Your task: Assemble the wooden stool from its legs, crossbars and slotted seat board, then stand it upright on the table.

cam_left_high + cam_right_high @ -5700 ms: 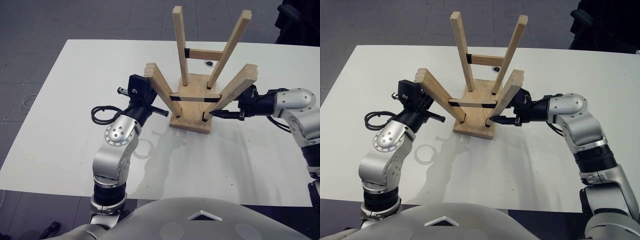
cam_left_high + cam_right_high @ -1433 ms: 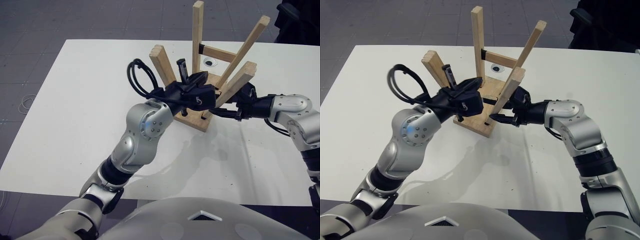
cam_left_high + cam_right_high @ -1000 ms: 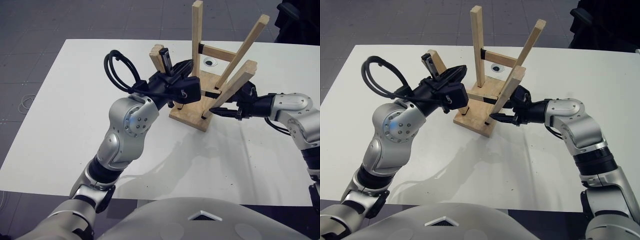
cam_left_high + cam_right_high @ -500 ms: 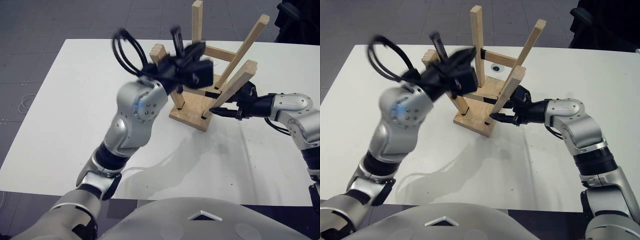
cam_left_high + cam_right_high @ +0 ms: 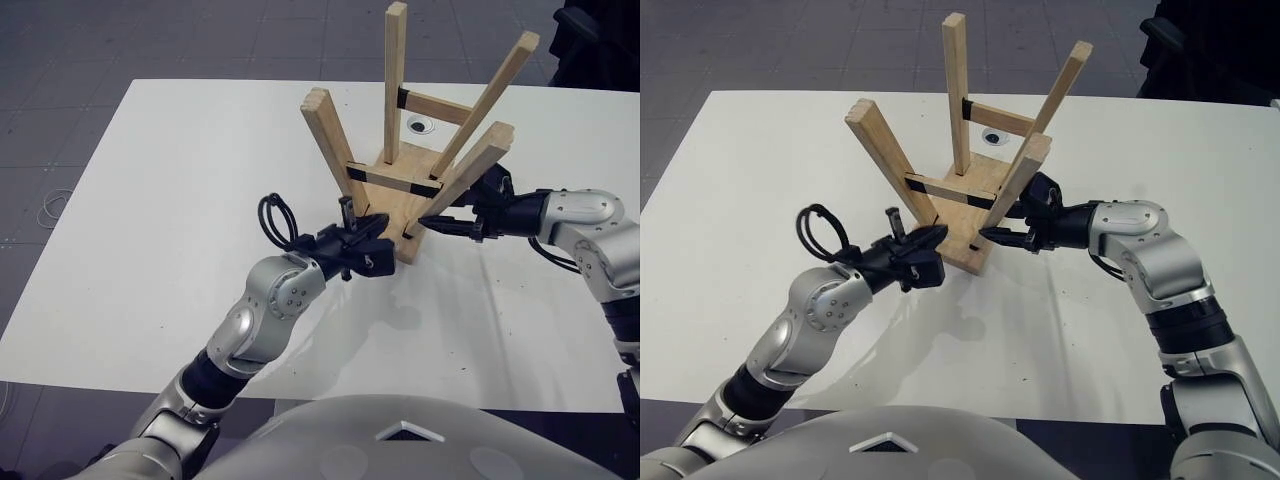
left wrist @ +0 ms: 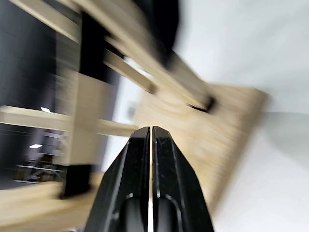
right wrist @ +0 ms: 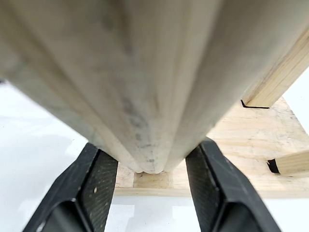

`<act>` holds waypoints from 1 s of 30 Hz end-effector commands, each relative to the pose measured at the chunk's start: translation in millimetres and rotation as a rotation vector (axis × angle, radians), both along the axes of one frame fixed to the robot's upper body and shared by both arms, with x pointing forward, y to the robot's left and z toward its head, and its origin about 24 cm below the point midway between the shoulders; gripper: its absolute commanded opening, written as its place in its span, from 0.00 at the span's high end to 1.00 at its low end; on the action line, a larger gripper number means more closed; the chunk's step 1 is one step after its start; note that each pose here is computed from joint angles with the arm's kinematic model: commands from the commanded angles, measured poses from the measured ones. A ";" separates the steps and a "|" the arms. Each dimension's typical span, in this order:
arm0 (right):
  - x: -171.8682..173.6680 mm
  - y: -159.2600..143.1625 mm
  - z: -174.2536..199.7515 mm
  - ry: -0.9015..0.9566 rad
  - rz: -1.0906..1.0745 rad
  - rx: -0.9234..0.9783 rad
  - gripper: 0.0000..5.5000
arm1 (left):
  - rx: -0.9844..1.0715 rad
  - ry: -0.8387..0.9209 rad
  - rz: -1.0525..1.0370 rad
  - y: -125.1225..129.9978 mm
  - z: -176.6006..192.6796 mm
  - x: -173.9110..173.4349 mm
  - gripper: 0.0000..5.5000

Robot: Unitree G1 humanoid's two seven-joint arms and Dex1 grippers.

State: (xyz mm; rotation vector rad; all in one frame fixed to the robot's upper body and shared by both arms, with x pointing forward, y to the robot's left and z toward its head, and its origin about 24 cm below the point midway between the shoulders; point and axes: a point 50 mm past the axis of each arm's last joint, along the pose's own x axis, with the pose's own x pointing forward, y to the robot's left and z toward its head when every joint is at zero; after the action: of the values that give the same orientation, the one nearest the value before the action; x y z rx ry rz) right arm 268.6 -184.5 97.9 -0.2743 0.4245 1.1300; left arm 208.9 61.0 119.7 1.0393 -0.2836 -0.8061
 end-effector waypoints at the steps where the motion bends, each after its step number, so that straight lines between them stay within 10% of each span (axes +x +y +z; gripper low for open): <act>1: -26.8 -25.1 -56.0 0.318 -0.103 -0.204 0.63 | -0.146 -0.176 -0.056 -15.0 44.6 7.0 0.98; 11: -26.3 -23.9 -55.8 0.317 -0.092 -0.205 0.63 | -0.050 -0.130 -0.097 -33.3 29.0 35.3 0.98; 19: -26.7 -23.5 -56.4 0.315 -0.099 -0.199 0.63 | 0.154 0.273 -0.117 -30.0 -34.4 28.8 0.98; 30: -26.8 -17.0 -47.9 0.310 -0.117 -0.097 0.63 | -0.410 -0.142 -0.054 -29.8 75.0 27.2 0.98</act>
State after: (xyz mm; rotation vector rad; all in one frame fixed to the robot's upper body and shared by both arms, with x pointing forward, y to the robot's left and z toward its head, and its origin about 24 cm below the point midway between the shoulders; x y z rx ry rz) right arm 266.9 -184.9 98.9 -0.2485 0.4265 1.1187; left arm 240.0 21.0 159.3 0.7973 -0.3829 -0.8413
